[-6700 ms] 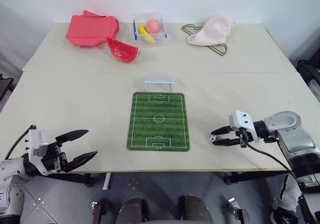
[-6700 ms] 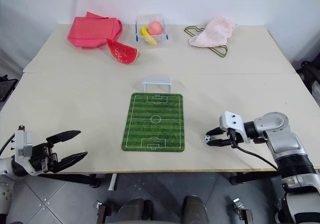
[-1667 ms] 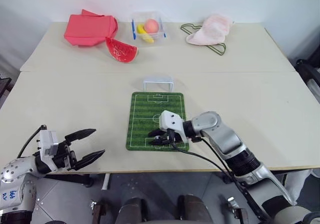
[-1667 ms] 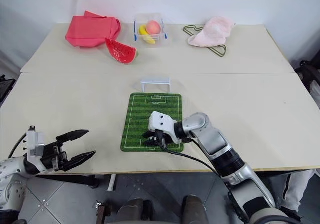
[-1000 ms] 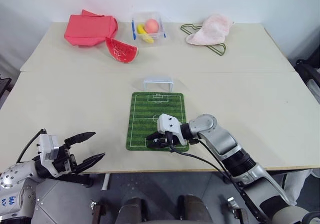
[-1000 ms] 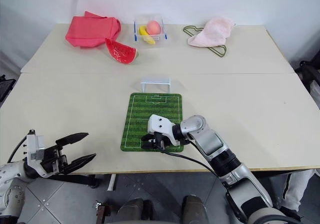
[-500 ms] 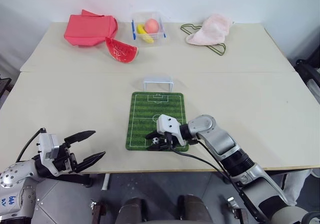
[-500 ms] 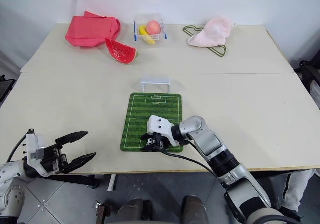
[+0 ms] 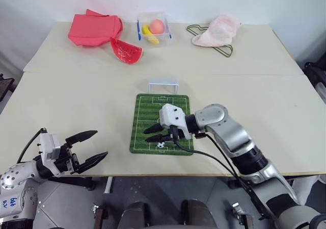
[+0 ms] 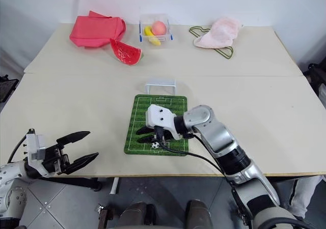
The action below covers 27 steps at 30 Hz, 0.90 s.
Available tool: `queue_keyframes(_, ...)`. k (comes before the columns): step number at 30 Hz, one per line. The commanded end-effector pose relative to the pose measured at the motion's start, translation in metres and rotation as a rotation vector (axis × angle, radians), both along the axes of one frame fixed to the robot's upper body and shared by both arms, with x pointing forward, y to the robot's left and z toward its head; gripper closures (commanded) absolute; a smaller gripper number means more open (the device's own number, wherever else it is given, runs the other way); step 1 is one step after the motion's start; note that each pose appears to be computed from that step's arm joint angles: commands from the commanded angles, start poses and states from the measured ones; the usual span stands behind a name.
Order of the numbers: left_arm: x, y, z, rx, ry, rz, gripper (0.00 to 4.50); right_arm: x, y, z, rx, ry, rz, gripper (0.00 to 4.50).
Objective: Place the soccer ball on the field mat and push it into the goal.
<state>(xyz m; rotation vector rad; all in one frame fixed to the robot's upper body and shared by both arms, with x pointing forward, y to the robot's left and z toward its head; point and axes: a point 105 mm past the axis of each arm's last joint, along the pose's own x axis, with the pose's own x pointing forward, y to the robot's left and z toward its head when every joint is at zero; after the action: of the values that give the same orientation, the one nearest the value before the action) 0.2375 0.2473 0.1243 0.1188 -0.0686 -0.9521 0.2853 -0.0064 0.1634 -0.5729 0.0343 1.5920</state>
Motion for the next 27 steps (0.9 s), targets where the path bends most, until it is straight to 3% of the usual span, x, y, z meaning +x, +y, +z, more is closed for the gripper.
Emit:
queue_keyframes(1, 0.000, 0.002, 0.005, 0.000, -0.021, 0.001, 0.00, -0.012, -0.018, 0.000, -0.029, -0.018, -0.010, 4.45)
queue_keyframes(6, 0.003, 0.000, 0.003, -0.001, -0.016, -0.009, 0.00, -0.019, -0.024, -0.017, -0.074, 0.010, -0.018, 4.45)
queue_keyframes(19, 0.008, -0.001, 0.006, 0.005, -0.025, -0.024, 0.00, -0.004, -0.013, -0.046, -0.084, 0.076, -0.031, 4.45)
queue_keyframes(23, 0.009, -0.001, 0.007, 0.008, -0.033, -0.020, 0.00, 0.044, -0.017, -0.037, -0.061, 0.000, -0.180, 4.45)
queue_keyframes(27, 0.010, 0.001, 0.009, 0.011, -0.041, -0.017, 0.00, 0.104, -0.035, 0.015, 0.077, -0.112, -0.428, 4.45)
